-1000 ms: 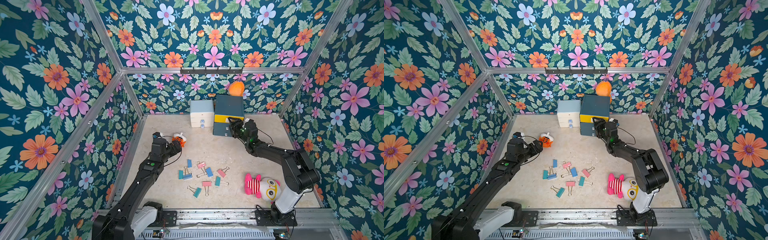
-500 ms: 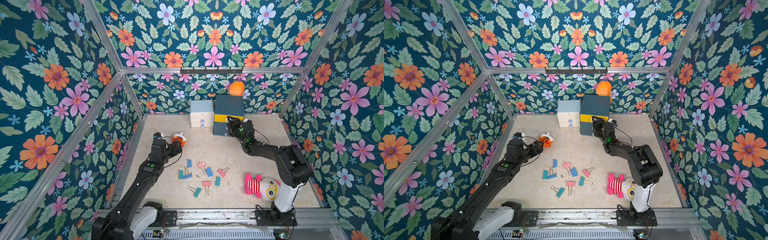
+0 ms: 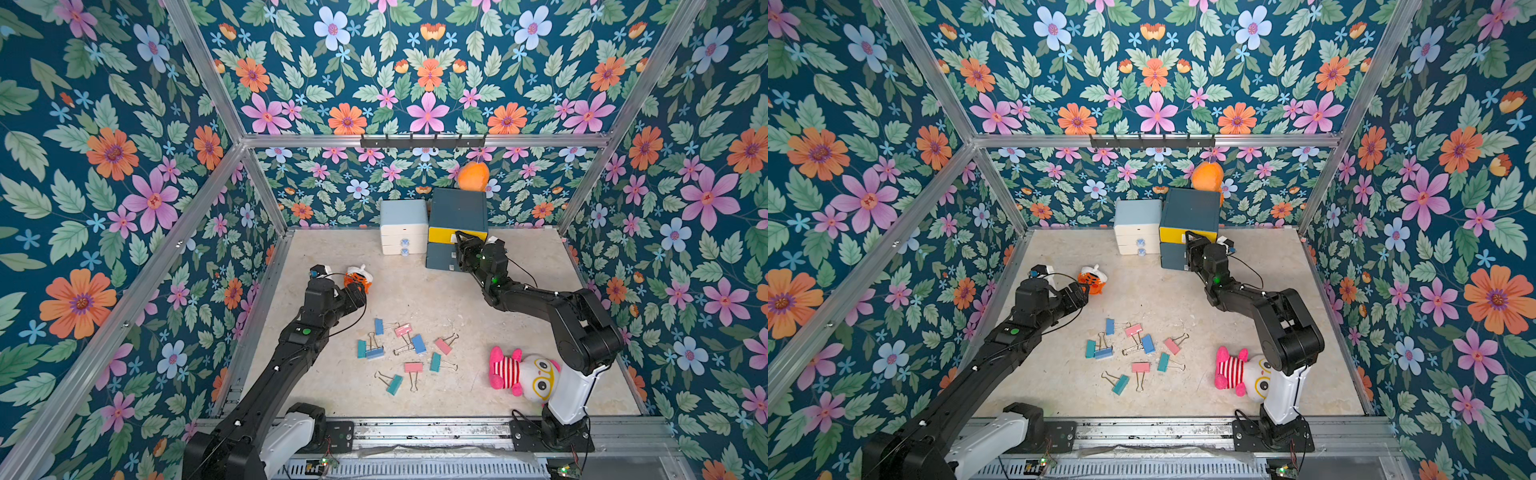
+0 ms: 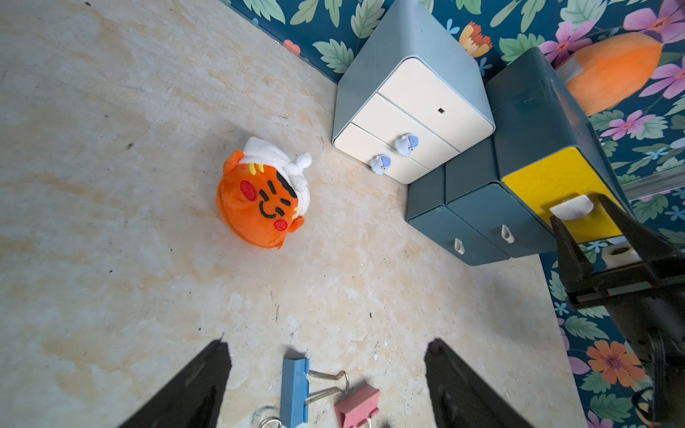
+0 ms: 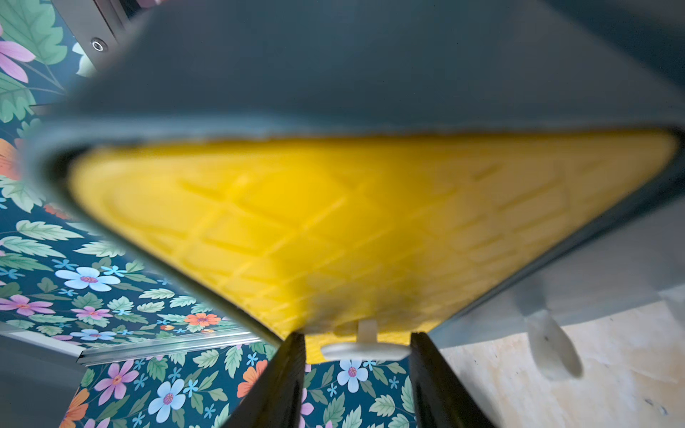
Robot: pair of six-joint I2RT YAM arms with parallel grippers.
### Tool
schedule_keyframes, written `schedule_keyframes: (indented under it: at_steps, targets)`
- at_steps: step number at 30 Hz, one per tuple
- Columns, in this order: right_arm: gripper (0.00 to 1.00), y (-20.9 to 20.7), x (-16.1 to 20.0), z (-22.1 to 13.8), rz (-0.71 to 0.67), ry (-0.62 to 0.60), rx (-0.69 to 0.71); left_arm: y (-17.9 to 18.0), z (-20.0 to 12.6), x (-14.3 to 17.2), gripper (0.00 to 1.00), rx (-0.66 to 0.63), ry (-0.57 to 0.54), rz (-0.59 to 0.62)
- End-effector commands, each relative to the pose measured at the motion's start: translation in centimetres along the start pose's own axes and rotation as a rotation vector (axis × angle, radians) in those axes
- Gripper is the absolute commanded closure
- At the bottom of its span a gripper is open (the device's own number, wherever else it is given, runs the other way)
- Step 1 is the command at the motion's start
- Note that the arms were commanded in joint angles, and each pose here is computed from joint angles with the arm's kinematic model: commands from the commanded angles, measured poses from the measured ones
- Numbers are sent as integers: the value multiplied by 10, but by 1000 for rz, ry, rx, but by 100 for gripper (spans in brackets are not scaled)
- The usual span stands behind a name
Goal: Put the binder clips in the drawer according to color
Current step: Open the drawer in the storage box.
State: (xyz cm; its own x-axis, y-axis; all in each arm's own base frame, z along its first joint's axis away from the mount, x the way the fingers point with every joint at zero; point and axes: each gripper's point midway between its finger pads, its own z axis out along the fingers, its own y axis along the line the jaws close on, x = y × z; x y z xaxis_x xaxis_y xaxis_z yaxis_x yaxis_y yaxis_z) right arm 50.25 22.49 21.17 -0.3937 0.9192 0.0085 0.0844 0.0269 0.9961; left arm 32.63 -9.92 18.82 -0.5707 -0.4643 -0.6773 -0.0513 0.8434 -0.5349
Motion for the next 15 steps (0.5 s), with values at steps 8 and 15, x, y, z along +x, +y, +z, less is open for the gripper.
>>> schedule_keyframes:
  at_steps: [8, 15]
  targets:
    - [59, 6, -9, 2, 30, -76, -3, -3, 0, -4, 14, 5, -16, 6]
    - [70, 2, -8, 1, 36, -84, 9, -2, 0, -5, 14, -1, -16, 7]
